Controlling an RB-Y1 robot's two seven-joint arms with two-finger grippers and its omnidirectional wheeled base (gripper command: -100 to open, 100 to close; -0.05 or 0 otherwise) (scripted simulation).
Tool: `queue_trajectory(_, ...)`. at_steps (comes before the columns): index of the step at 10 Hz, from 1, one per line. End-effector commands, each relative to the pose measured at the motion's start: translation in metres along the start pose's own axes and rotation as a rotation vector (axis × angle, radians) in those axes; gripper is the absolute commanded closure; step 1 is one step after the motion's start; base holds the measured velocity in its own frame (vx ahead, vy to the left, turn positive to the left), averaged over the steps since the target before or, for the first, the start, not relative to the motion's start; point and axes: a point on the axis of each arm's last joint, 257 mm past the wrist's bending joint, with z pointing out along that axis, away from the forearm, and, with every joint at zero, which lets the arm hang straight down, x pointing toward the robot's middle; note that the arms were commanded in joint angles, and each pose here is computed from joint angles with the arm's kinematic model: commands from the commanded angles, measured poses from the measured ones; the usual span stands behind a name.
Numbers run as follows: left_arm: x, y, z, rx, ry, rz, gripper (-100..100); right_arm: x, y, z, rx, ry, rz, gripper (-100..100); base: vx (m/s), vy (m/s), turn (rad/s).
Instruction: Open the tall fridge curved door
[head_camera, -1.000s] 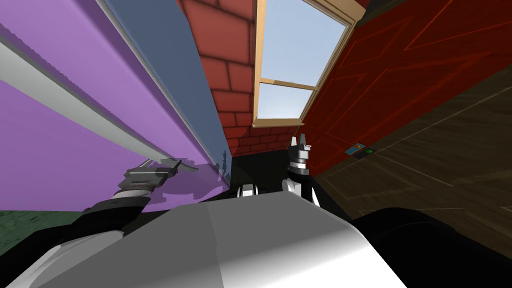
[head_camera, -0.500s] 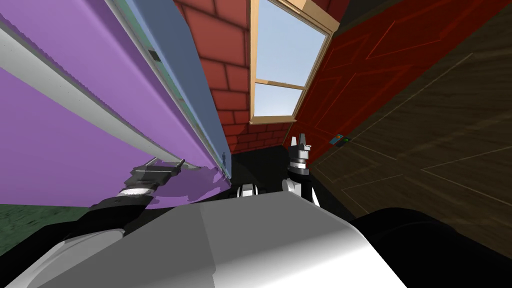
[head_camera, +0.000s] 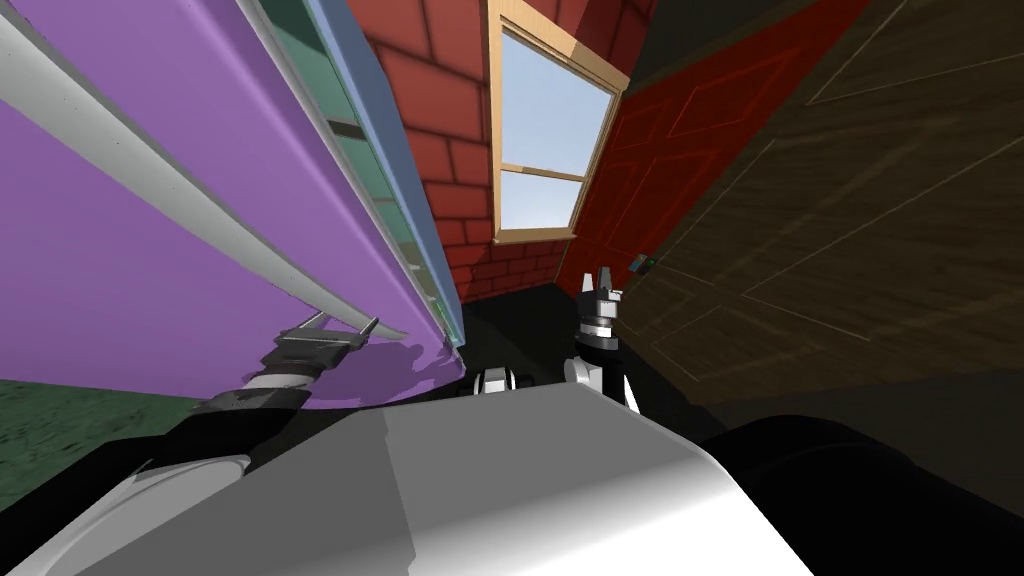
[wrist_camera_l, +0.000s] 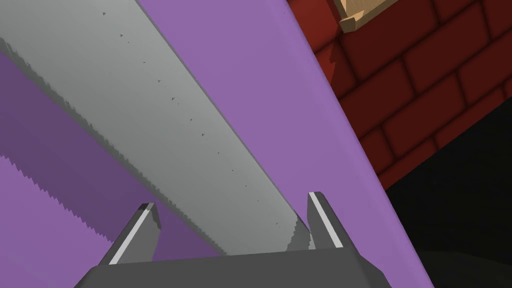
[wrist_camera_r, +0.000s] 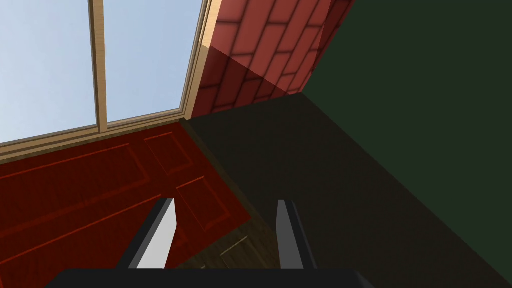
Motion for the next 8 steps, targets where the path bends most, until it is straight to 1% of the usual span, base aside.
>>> queue_trajectory(1,0.006,0.001,0.003,-0.014,0.021,0.008,100,0.000,0.000,0.000,0.000,0.000,0.000,0,-0.357,0.151,-0.239)
queue_trajectory(2,0.006,0.001,0.003,-0.014,0.021,0.008,100,0.000,0.000,0.000,0.000,0.000,0.000,0,-0.321,0.092,-0.102)
queue_trajectory(4,0.010,0.008,0.005,-0.045,0.034,0.006,100,0.000,0.000,0.000,0.000,0.000,0.000,0,-0.353,0.055,-0.136)
queue_trajectory(5,0.010,0.008,0.005,-0.045,0.034,0.006,100,0.000,0.000,0.000,0.000,0.000,0.000,0,-0.297,0.074,-0.109)
queue_trajectory(6,0.008,0.009,0.004,-0.046,0.027,0.003,100,0.000,0.000,0.000,0.000,0.000,0.000,0,-0.122,0.023,-0.010)
queue_trajectory(7,0.010,0.017,0.005,-0.070,0.032,0.001,100,0.000,0.000,0.000,0.000,0.000,0.000,0,-0.159,0.107,-0.094)
queue_trajectory(8,0.014,0.024,0.007,-0.088,0.043,0.001,100,0.000,0.000,0.000,0.000,0.000,0.000,0,-0.295,0.186,-0.213)
